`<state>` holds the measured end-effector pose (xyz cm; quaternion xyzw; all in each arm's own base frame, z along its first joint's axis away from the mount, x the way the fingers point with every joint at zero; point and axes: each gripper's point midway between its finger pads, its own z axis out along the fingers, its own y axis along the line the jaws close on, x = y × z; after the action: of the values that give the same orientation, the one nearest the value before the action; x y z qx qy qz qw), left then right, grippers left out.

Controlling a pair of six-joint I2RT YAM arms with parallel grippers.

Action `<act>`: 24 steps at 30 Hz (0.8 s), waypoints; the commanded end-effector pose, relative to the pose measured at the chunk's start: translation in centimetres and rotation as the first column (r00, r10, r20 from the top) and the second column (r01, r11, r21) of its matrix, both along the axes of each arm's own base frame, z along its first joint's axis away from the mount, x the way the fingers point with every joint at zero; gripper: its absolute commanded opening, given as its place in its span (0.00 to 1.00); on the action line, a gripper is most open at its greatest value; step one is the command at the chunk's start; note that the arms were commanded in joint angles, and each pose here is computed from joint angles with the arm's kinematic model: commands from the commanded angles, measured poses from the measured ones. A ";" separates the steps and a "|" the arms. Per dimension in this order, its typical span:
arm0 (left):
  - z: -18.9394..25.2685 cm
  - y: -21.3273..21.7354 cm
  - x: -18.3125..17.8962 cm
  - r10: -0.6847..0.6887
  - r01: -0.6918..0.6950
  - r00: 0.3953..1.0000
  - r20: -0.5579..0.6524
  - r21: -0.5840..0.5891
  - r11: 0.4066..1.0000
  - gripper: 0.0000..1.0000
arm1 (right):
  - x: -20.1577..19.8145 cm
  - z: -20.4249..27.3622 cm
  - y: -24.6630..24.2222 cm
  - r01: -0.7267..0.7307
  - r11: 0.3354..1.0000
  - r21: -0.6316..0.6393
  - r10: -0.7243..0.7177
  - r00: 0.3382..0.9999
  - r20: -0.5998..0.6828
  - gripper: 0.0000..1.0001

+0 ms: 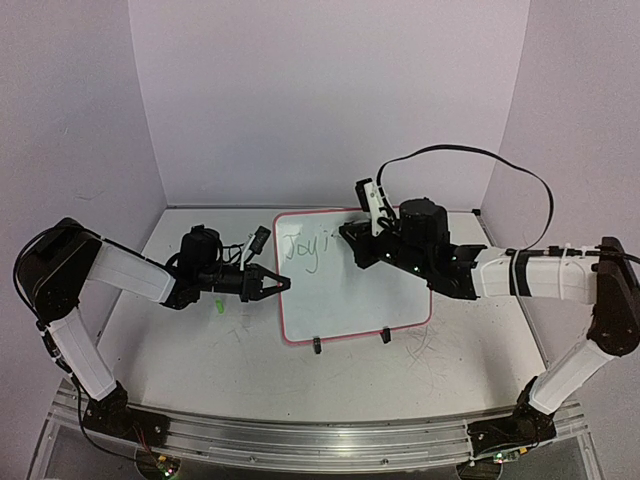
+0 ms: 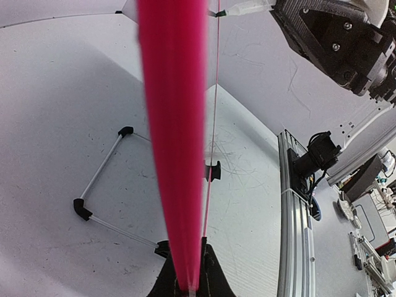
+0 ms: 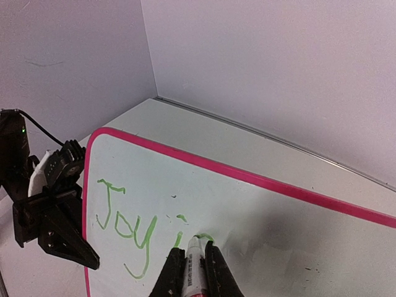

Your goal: Write a sentence on the whiteboard

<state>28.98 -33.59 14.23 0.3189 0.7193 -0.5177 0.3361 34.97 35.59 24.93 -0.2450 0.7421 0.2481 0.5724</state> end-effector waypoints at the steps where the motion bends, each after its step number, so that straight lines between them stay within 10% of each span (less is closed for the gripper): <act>1: -0.8 1.4 2.5 0.134 -0.137 0.990 0.045 0.060 0.989 0.00 | 0.1 -0.3 0.1 0.008 1.000 0.000 -0.008 1.000 -0.018 0.00; 24: -0.7 1.4 2.4 0.136 -0.138 0.990 0.041 0.059 0.989 0.00 | -0.3 -0.8 -1.9 0.071 0.997 -0.021 -0.072 0.997 -0.025 0.00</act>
<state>28.99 -33.59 14.23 0.3185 0.7195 -0.5176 0.3361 34.57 35.34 24.03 -0.2415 0.7507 0.2472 0.5631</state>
